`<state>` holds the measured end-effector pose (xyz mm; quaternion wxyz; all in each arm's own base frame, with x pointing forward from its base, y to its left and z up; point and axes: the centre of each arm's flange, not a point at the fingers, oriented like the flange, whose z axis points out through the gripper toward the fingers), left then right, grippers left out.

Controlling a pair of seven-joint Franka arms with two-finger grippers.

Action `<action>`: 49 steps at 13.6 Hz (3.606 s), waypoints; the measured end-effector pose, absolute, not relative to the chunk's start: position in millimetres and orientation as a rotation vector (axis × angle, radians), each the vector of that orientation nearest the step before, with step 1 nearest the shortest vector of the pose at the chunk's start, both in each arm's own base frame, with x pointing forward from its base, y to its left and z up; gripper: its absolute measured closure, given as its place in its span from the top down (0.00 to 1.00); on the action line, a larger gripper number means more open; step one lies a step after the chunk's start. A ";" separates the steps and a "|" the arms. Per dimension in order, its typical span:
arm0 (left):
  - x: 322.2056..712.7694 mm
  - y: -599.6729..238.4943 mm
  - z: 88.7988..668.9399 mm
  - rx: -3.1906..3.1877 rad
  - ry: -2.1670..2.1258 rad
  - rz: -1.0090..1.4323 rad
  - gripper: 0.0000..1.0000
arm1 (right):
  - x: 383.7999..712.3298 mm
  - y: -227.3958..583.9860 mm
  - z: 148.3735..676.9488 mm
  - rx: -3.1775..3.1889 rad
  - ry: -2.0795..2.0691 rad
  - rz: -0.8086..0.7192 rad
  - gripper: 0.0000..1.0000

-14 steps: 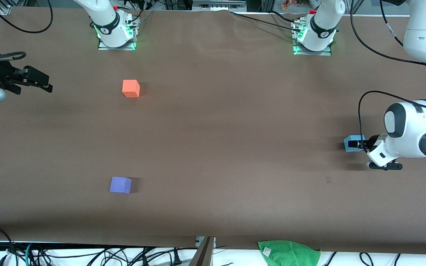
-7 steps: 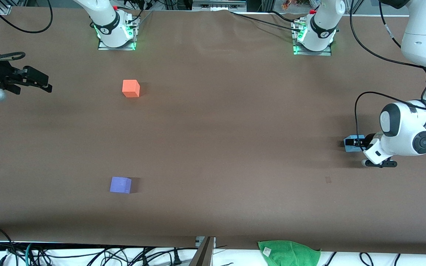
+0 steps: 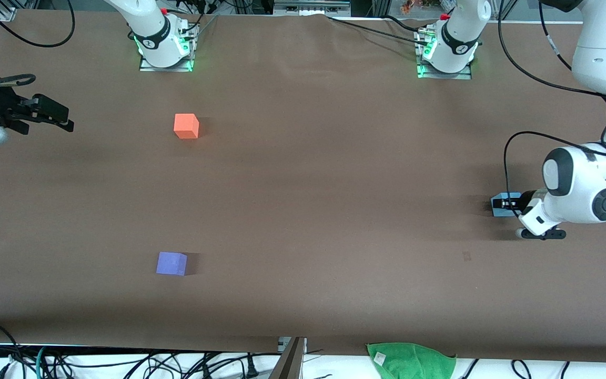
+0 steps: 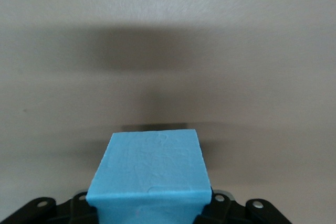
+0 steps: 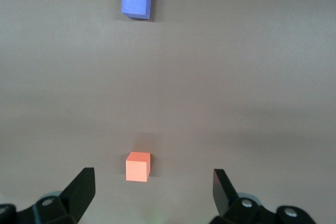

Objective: Place blue block between orange and purple blocks
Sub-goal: 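Carry the light-blue cube with the left gripper toward the table's middle, then release the cube and raise the left gripper while the right gripper approaches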

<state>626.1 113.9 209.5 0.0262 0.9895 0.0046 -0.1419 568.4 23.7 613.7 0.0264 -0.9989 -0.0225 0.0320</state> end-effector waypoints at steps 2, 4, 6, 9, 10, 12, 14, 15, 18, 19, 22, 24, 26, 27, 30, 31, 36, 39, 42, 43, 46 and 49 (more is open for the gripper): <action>638.5 93.9 261.2 3.041 -0.037 -0.468 0.62 | 568.4 23.7 613.7 -3.087 -0.069 0.099 1.00; 648.6 59.2 313.9 3.015 -0.100 -0.502 0.62 | 568.4 23.6 613.7 -3.087 -0.069 0.099 1.00; 652.8 3.7 347.2 2.984 -0.166 -0.523 0.62 | 568.5 23.4 613.7 -3.087 -0.069 0.098 1.00; 644.4 -101.1 362.4 2.968 -0.138 -0.542 0.62 | 568.6 23.1 613.7 -3.087 -0.068 0.098 1.00; 637.9 -136.5 359.9 2.971 -0.127 -0.563 0.62 | 568.6 22.9 613.7 -3.087 -0.067 0.097 1.00; 621.1 -211.4 343.9 2.993 -0.127 -0.594 0.62 | 569.0 21.8 613.1 -3.087 -0.064 0.098 1.00; 604.9 -283.5 322.6 3.004 -0.147 -0.541 0.62 | 571.0 21.0 612.4 -3.088 -0.061 0.086 1.00; 597.2 -311.4 308.3 3.003 -0.145 -0.522 0.62 | 571.8 20.9 612.2 -3.088 -0.060 0.081 1.00; 579.8 -364.5 258.7 3.004 -0.060 -0.496 0.62 | 574.3 20.4 610.5 -3.089 -0.058 0.070 1.00; 573.1 -377.1 241.3 3.017 -0.036 -0.498 0.62 | 575.8 20.4 608.8 -3.090 -0.057 0.069 1.00; 561.1 -398.1 202.2 3.050 -0.050 -0.467 0.62 | 578.2 20.1 606.4 -3.091 -0.055 0.064 1.00; 562.0 -396.9 186.5 3.084 -0.080 -0.430 0.62 | 580.9 19.6 602.9 -3.092 -0.052 0.063 1.00; 562.8 -395.4 183.0 3.092 -0.072 -0.426 0.68 | 590.6 20.7 589.7 -3.096 -0.050 0.063 1.00; 563.9 -395.5 184.3 3.094 -0.050 -0.421 0.78 | 595.0 21.3 582.7 -3.098 -0.049 0.068 1.00; 566.8 -396.1 188.8 3.095 -0.016 -0.408 1.00 | 599.5 21.9 574.6 -3.101 -0.049 0.078 1.00; 569.0 -395.7 194.9 3.097 -0.015 -0.401 1.00 | 599.6 22.2 574.5 -3.100 -0.049 0.078 1.00; 606.5 -348.4 310.0 3.128 0.069 -0.292 1.00 | 607.8 29.9 550.3 -3.103 -0.064 0.140 1.00; 630.0 -287.3 370.2 3.132 0.088 -0.214 1.00 | 623.8 31.5 500.7 -3.109 -0.058 0.256 1.00; 655.1 -215.2 403.9 3.122 0.028 -0.133 1.00 | 636.5 35.6 461.7 -3.105 -0.056 0.317 1.00; 662.6 -187.8 411.9 3.119 0.012 -0.112 1.00 | 637.1 41.0 460.9 -3.075 -0.044 0.311 1.00; 671.8 -124.7 449.6 3.121 0.064 -0.035 1.00 | 636.3 67.9 469.6 -3.013 0.021 0.288 1.00; 644.2 -97.7 506.7 3.171 0.113 -0.119 1.00 | 630.3 146.4 469.5 -3.020 0.132 0.249 1.00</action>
